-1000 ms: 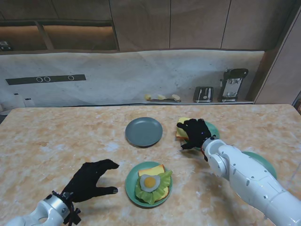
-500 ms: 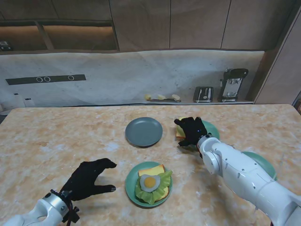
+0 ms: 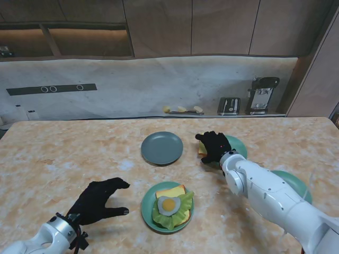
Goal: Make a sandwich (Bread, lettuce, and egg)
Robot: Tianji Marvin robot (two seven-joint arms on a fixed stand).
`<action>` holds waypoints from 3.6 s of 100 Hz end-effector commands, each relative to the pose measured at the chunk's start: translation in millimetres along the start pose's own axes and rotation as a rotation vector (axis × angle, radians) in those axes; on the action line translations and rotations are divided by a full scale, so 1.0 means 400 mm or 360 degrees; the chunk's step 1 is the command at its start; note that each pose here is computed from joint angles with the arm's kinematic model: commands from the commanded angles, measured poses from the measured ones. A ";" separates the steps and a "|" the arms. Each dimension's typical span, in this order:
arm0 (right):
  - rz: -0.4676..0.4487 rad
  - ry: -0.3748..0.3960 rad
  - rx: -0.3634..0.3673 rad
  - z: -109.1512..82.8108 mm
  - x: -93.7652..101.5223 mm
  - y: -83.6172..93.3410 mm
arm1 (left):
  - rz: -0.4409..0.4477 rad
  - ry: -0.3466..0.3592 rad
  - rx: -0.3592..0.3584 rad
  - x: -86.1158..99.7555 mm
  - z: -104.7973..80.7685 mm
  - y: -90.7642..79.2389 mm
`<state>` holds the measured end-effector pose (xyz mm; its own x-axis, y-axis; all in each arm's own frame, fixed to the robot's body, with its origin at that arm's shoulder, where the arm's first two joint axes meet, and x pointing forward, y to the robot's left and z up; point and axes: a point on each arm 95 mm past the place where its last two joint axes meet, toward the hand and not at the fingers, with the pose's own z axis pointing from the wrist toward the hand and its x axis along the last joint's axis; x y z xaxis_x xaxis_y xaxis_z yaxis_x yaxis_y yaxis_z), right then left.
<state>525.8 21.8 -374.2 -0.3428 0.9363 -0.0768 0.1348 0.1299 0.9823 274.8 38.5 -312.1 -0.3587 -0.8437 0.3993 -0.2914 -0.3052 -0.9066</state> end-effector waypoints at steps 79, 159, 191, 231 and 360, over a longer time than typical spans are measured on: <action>0.0171 -0.0004 -0.0013 0.006 0.028 -0.027 | 0.0018 -0.0015 -0.0027 -0.006 -0.007 0.007; 0.0265 -0.0005 -0.0228 -0.023 0.006 0.028 | 0.0026 0.0022 -0.0012 -0.002 -0.003 0.005; 0.0296 0.0024 -0.0377 -0.054 -0.019 0.091 | 0.0024 0.0040 0.0002 0.003 0.001 0.006; 0.0463 0.0060 -0.0474 -0.110 -0.023 0.168 | 0.0034 0.0056 0.0017 0.008 0.002 0.006; 0.1312 0.0573 -0.0143 -0.232 0.166 0.293 | 0.0057 0.0112 -0.0004 0.030 -0.021 0.006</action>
<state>442.5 60.7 -243.3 -0.4369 0.5753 0.6915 0.3609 -0.5921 0.7205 266.5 34.0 -306.8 -0.4251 -0.8258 0.3706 -0.2623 -0.2795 -0.9236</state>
